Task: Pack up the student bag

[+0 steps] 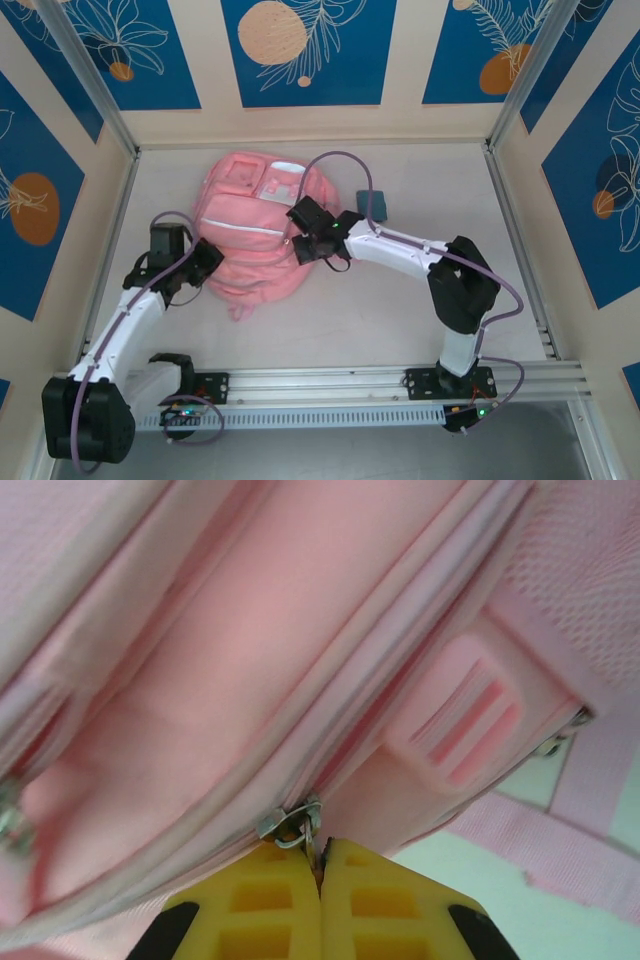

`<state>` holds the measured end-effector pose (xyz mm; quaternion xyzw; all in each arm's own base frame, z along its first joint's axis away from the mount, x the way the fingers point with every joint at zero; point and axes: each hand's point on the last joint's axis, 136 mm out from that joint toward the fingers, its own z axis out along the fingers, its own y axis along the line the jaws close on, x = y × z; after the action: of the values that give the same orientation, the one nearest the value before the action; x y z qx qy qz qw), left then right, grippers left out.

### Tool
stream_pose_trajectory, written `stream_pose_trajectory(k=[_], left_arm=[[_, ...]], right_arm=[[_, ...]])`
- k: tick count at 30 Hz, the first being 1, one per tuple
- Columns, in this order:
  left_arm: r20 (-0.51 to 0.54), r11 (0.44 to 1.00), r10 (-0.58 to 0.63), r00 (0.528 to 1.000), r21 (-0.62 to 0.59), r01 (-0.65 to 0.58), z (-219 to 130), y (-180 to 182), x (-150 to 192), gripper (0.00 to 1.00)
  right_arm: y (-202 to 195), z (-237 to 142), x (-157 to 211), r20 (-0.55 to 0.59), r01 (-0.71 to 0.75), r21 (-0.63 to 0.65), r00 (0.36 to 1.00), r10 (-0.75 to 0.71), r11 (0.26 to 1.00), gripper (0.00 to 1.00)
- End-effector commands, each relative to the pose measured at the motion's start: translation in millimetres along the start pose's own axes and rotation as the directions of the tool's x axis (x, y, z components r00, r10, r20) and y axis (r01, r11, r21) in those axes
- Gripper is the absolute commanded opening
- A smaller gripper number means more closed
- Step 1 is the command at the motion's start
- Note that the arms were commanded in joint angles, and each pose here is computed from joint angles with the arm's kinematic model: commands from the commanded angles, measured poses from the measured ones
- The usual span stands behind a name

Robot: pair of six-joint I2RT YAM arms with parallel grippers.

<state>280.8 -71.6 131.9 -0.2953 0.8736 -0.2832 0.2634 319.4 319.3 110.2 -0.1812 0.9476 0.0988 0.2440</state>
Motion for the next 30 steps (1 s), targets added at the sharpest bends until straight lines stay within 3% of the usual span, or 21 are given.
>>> stream_pose_trajectory(k=[1, 14, 16, 21, 25, 30], left_arm=[[0.008, 0.992, 0.069, 0.998, -0.109, -0.068, -13, 20, -1, 0.00], [-0.067, 0.987, 0.128, 0.989, -0.086, -0.134, -11, 16, 10, 0.00], [-0.085, 0.987, 0.140, 0.987, -0.065, -0.146, -12, 11, 12, 0.01], [-0.088, 0.984, 0.169, 0.982, -0.042, -0.174, -29, -2, 12, 0.37], [-0.080, 0.976, 0.215, 0.973, -0.027, -0.218, -46, -16, 7, 0.55], [-0.053, 0.957, 0.291, 0.955, 0.033, -0.290, -53, -38, -2, 0.59]], right_arm=[[-47, 3, -17, 0.011, -0.046, 0.096, 0.999, 0.046, 0.994, 0.00], [-73, -1, -52, 0.033, -0.091, 0.113, 0.996, 0.087, 0.989, 0.00], [-68, -8, -49, 0.029, -0.096, 0.079, 0.995, 0.094, 0.992, 0.09], [-45, -42, -39, 0.058, -0.108, -0.103, 0.992, 0.114, 0.989, 0.50], [-29, -70, -31, 0.085, -0.117, -0.235, 0.986, 0.140, 0.965, 0.67], [1, -81, -22, 0.091, -0.073, -0.397, 0.989, 0.118, 0.915, 0.76]])
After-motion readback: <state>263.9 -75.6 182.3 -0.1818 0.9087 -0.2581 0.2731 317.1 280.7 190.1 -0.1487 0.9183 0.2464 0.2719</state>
